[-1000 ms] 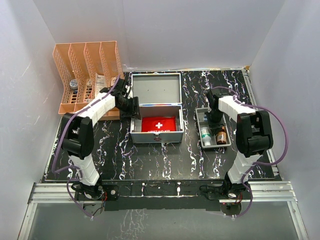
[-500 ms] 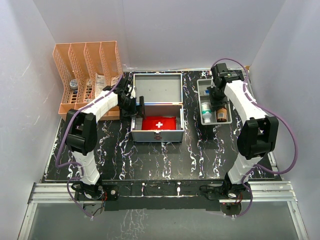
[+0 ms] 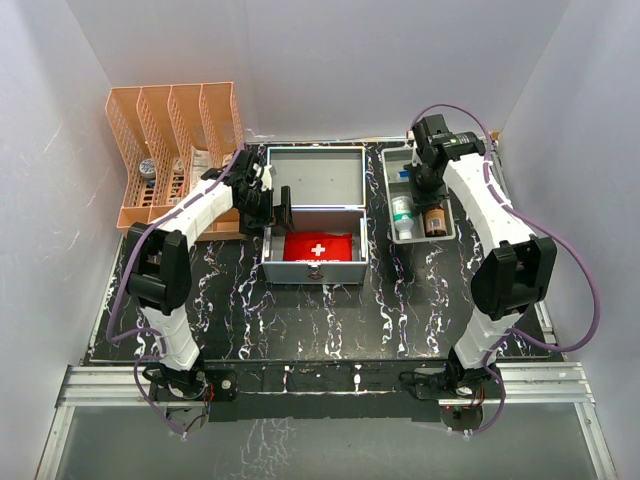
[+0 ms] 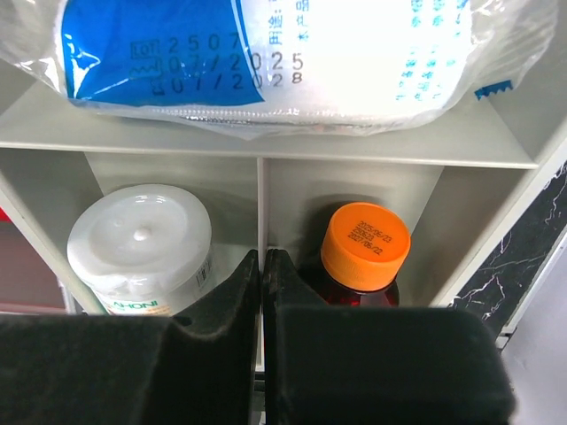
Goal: Organize the medicine kit
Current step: Pick up the medicine box compartment at the center of the board, then place the medicine box compartment inside the medicine box.
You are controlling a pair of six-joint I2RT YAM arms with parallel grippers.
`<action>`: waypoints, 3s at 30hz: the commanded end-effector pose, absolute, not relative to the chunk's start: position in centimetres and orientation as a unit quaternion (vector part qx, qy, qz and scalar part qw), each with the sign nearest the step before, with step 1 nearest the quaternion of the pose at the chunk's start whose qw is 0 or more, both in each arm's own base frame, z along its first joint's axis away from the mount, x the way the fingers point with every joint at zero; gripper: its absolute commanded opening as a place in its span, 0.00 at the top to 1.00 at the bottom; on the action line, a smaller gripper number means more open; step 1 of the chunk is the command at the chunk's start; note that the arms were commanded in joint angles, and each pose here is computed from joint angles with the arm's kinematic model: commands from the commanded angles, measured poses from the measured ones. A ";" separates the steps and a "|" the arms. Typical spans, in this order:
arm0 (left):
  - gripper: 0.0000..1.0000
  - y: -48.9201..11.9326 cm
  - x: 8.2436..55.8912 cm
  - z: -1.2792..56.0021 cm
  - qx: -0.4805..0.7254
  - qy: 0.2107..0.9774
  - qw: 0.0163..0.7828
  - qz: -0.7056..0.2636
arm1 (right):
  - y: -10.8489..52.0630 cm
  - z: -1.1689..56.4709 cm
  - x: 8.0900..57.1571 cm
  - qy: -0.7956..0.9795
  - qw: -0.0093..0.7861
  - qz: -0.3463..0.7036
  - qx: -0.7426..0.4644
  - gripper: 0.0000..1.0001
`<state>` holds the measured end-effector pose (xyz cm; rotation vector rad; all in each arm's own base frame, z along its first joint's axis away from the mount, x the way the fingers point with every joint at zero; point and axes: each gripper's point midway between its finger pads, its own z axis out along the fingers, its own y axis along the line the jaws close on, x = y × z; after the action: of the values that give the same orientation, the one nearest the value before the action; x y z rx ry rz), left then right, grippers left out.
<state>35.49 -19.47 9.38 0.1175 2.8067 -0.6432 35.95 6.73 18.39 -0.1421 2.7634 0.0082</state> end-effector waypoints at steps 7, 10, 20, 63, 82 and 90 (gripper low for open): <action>0.01 -18.7 35.5 15.8 0.053 0.953 0.206 -0.216 | 12.3 24.6 37.6 0.956 0.272 0.037 -0.100 1.00; 0.01 -17.9 35.7 17.5 0.051 0.950 0.234 -0.202 | 14.4 25.0 38.2 0.950 0.281 0.043 -0.127 1.00; 0.01 -11.7 35.8 20.4 -0.005 0.950 0.265 -0.166 | 23.8 26.5 40.2 0.894 0.336 0.067 -0.288 1.00; 0.01 -5.4 33.0 19.8 -0.074 0.950 0.263 -0.154 | 27.5 18.9 37.4 0.735 0.218 -0.063 -0.639 1.00; 0.01 -5.7 33.1 20.1 -0.083 0.944 0.272 -0.165 | 27.7 17.1 36.3 0.717 0.186 -0.043 -0.670 1.00; 0.01 -5.8 33.2 19.9 -0.082 0.944 0.273 -0.169 | 28.4 17.1 35.0 0.706 0.180 -0.024 -0.685 1.00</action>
<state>33.73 -5.56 18.42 -0.2198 2.5848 -0.4193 35.52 27.59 15.18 -1.9218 2.0778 -0.0902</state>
